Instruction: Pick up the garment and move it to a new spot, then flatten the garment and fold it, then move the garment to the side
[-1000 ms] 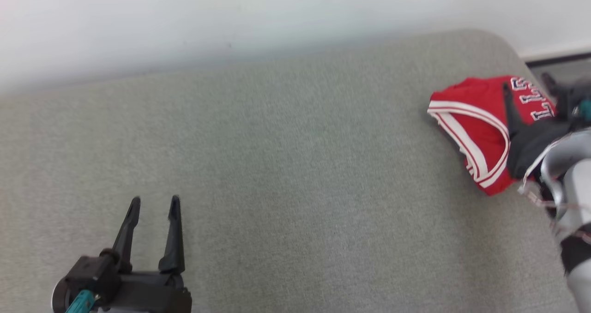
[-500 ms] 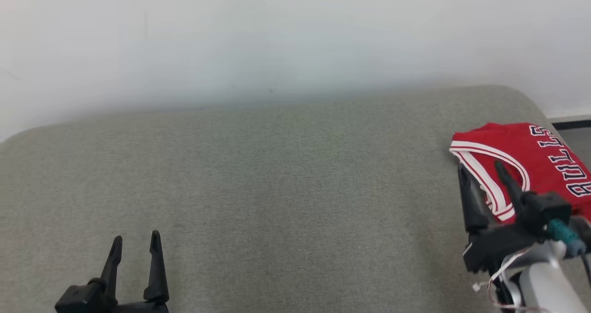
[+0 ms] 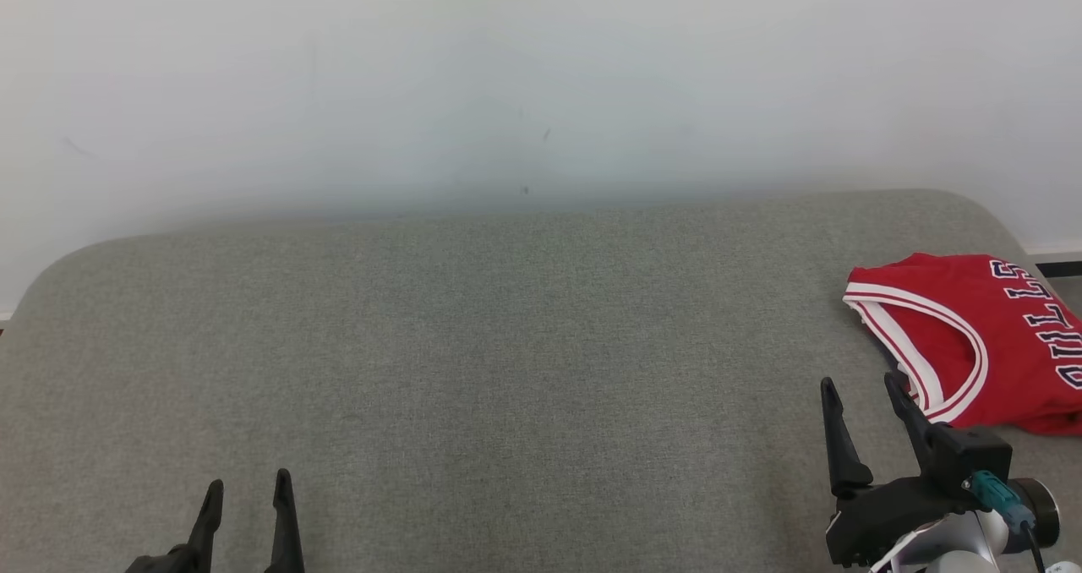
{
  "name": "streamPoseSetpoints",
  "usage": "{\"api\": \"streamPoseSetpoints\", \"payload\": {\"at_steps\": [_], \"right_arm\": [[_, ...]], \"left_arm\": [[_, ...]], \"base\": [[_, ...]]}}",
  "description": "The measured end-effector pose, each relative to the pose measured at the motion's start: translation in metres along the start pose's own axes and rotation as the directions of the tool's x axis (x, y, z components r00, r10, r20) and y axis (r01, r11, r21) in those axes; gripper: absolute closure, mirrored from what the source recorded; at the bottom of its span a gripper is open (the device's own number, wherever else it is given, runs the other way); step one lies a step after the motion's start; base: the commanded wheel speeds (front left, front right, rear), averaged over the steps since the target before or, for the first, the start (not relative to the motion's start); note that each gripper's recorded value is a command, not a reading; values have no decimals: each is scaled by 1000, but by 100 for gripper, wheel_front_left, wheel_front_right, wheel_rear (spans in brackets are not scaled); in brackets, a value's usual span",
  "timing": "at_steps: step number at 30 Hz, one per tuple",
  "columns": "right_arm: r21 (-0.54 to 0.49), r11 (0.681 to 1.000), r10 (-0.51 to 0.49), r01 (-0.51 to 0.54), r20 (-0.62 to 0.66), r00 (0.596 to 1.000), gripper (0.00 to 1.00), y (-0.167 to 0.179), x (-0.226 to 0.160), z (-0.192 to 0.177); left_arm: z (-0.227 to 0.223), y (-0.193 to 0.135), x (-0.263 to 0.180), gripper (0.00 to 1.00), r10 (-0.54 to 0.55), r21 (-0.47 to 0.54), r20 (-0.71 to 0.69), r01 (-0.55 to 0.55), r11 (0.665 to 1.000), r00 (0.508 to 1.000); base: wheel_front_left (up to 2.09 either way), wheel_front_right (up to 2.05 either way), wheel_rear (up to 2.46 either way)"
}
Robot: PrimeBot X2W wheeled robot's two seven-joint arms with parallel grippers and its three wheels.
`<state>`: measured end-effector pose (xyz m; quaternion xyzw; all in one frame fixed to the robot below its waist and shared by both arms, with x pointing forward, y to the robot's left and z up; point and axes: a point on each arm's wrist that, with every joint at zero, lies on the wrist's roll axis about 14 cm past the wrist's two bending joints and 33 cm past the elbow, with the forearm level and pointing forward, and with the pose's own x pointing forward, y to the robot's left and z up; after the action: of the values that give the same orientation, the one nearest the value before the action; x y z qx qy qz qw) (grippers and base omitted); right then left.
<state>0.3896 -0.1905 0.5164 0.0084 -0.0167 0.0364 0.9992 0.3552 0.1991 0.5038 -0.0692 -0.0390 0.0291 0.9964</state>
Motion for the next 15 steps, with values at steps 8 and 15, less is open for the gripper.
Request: {"api": "streamPoseSetpoints", "payload": {"at_steps": [8, 15], "right_arm": [[5, 1000, -28, 28, -22, 999, 0, -4, -4, -8], [9, 1000, -28, 28, -18, 999, 0, -3, -4, -7]], "left_arm": [[1, 0, 1, 0, -5, -1, 4, 5, 1000, 1000], [7, -7, 7, 0, -31, -1, 21, 31, 1000, 999]], "base": [[0, 0, 0], [0, 0, 0]]}}
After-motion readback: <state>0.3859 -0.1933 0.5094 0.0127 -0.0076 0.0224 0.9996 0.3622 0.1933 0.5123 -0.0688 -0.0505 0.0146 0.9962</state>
